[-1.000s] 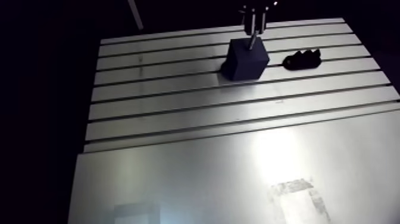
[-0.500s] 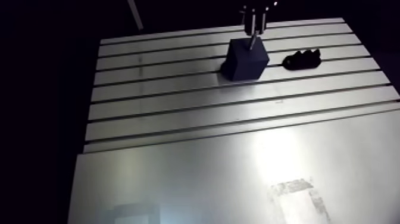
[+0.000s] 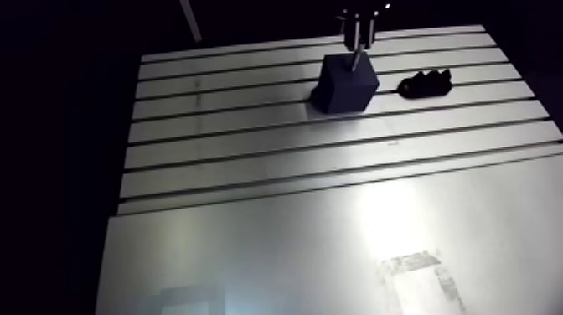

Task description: Pick up the M10 bolt and insert it into the hole until fully seated.

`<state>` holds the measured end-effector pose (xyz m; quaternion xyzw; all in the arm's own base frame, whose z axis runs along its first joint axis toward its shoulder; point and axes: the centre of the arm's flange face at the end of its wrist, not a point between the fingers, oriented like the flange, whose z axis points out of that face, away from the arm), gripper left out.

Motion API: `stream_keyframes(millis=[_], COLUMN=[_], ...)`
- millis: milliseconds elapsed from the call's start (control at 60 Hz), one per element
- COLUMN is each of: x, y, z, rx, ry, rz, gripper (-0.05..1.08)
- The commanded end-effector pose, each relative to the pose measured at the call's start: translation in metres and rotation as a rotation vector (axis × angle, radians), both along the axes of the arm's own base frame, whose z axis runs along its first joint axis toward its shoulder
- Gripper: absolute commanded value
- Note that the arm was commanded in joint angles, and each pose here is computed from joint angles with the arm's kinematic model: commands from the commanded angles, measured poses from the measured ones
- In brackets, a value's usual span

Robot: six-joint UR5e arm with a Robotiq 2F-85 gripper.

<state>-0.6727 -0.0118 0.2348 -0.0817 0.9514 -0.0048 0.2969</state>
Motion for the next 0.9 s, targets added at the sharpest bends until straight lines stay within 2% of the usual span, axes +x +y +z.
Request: stream_keyframes(millis=[17, 900], x=[-0.0004, -0.0007], y=[-0.0004, 0.0001], z=[-0.0001, -0.0015], rx=[0.002, 0.008], ry=[0.003, 0.004], rz=[0.002, 0.002], gripper=[1.08, 1.08])
